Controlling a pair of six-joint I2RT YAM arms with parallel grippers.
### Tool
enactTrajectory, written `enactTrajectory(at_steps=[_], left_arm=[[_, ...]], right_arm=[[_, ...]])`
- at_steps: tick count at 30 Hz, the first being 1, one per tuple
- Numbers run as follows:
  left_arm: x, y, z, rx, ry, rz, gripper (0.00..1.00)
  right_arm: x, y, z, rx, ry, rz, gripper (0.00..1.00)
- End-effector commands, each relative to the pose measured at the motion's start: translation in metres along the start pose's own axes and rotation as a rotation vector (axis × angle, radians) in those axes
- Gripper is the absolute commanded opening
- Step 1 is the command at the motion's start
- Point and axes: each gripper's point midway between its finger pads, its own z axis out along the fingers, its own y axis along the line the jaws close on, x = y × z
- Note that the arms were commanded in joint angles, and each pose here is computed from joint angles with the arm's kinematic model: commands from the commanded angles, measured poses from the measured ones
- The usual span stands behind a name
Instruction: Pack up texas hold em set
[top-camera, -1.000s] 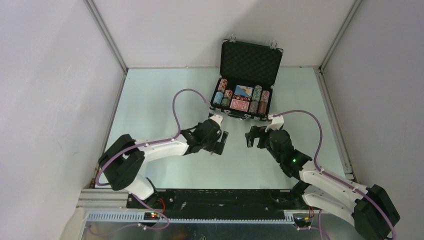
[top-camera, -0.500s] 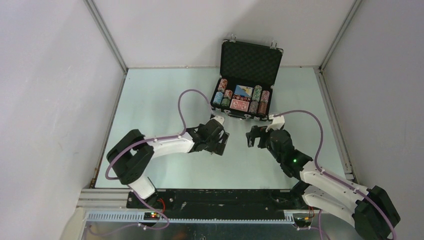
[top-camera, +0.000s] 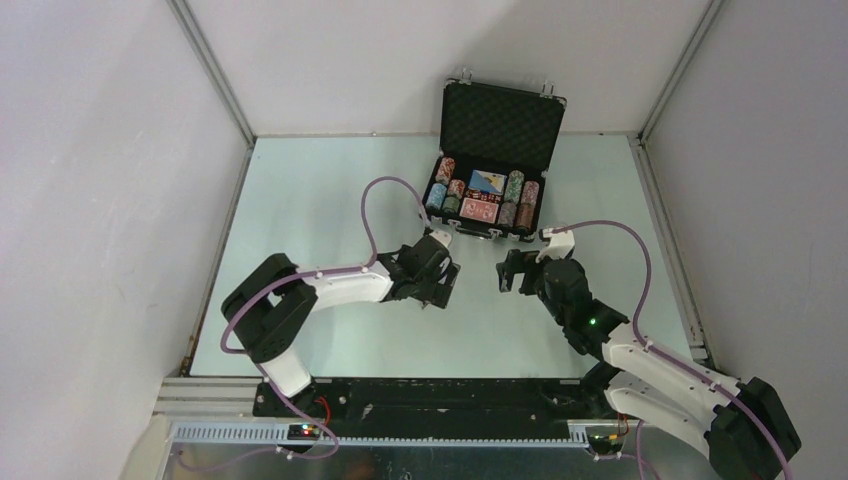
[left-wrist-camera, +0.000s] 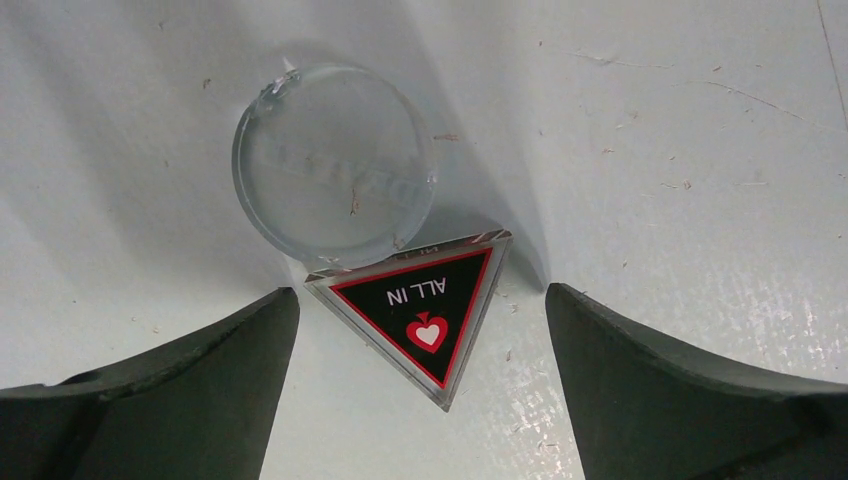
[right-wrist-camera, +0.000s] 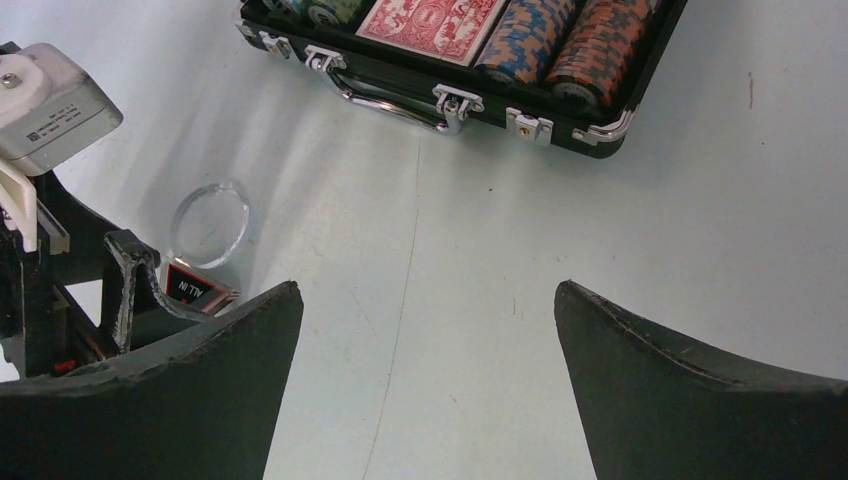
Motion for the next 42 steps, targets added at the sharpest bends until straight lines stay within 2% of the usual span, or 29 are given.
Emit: enactTrajectory(at_steps=[1, 10, 16, 19, 21, 25, 34, 39, 42], left_arm=[[0.002, 0.001, 0.007, 0.008, 0.025, 0.031, 0.98], [-0.001, 0.002, 0.010, 0.011, 0.030, 0.041, 0.93], [0.000, 0.001, 0.008, 0.022, 0.032, 0.042, 0.82], [-0.001, 0.001, 0.007, 0.020, 0.037, 0.049, 0.69], [-0.002, 0.002, 0.003, 0.013, 0.042, 0.050, 0.64], [-0.010, 0.002, -0.016, 0.021, 0.038, 0.041, 0.61], [-0.049, 0.001, -0.061, 0.030, -0.061, 0.045, 0.57], [-0.079, 0.002, -0.058, -0.007, -0.105, 0.061, 0.56], [-0.114, -0.002, -0.053, -0.003, -0.157, 0.047, 0.55]], right_arm=[[-0.010, -0.003, -0.001, 0.014, -0.035, 0.009, 1.00], [-0.009, -0.002, 0.000, 0.007, -0.029, 0.008, 1.00], [-0.009, -0.003, 0.000, 0.007, -0.028, 0.008, 1.00], [-0.008, -0.003, 0.000, 0.006, -0.027, 0.008, 1.00], [-0.009, -0.003, 0.000, 0.006, -0.028, 0.009, 1.00], [-0.008, -0.003, 0.000, 0.007, -0.026, 0.009, 1.00], [-0.008, -0.005, -0.001, 0.012, -0.025, 0.019, 1.00], [-0.012, -0.011, -0.005, 0.042, -0.043, 0.038, 0.99], [-0.016, -0.017, -0.013, 0.054, -0.087, 0.057, 0.99]])
